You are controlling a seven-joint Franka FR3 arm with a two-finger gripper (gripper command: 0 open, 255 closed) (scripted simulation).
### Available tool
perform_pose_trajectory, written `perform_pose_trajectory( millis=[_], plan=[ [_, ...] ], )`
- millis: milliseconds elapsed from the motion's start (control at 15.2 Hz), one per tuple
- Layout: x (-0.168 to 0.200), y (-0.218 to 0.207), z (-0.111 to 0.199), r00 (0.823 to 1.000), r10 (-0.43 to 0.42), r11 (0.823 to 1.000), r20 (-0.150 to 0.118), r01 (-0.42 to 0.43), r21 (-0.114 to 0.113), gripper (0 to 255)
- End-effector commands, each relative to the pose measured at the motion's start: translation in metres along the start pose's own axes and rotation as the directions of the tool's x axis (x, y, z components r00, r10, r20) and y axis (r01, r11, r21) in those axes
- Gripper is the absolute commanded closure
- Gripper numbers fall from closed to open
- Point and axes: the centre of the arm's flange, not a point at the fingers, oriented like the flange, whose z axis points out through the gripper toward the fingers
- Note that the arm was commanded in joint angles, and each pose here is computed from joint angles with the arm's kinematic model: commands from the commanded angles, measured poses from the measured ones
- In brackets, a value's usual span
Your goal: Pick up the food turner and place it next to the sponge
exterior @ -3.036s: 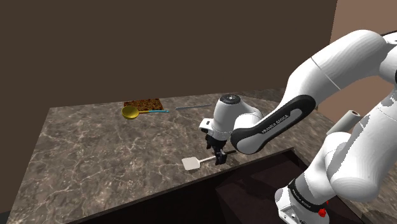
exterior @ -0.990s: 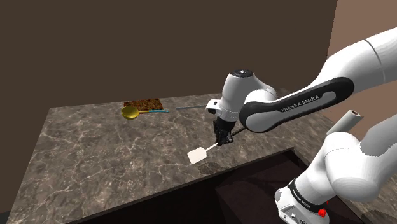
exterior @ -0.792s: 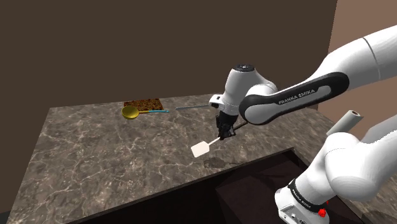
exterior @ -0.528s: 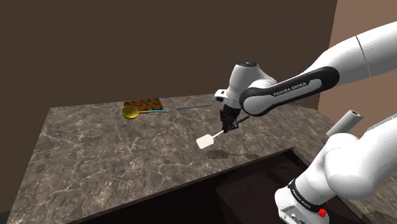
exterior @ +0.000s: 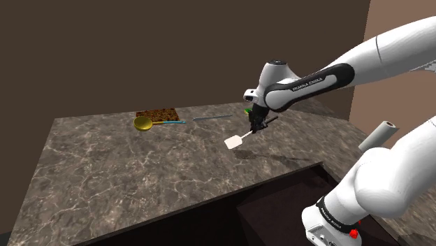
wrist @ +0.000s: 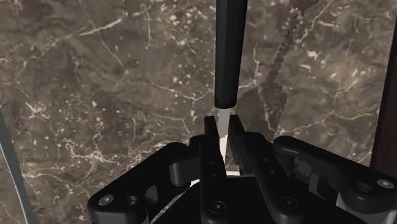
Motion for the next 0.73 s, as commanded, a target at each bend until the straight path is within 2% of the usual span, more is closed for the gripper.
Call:
perform_pose_trajectory(
  millis=[0, 660],
  plan=[
    [-0.022, 0.017, 0.003, 1.0, -0.002, 1.0, 0.001, 0.002, 0.0, 255],
    [-0.122, 0.102, 0.01, 1.0, -0.002, 1.0, 0.001, 0.002, 0.0, 255]
  ],
)
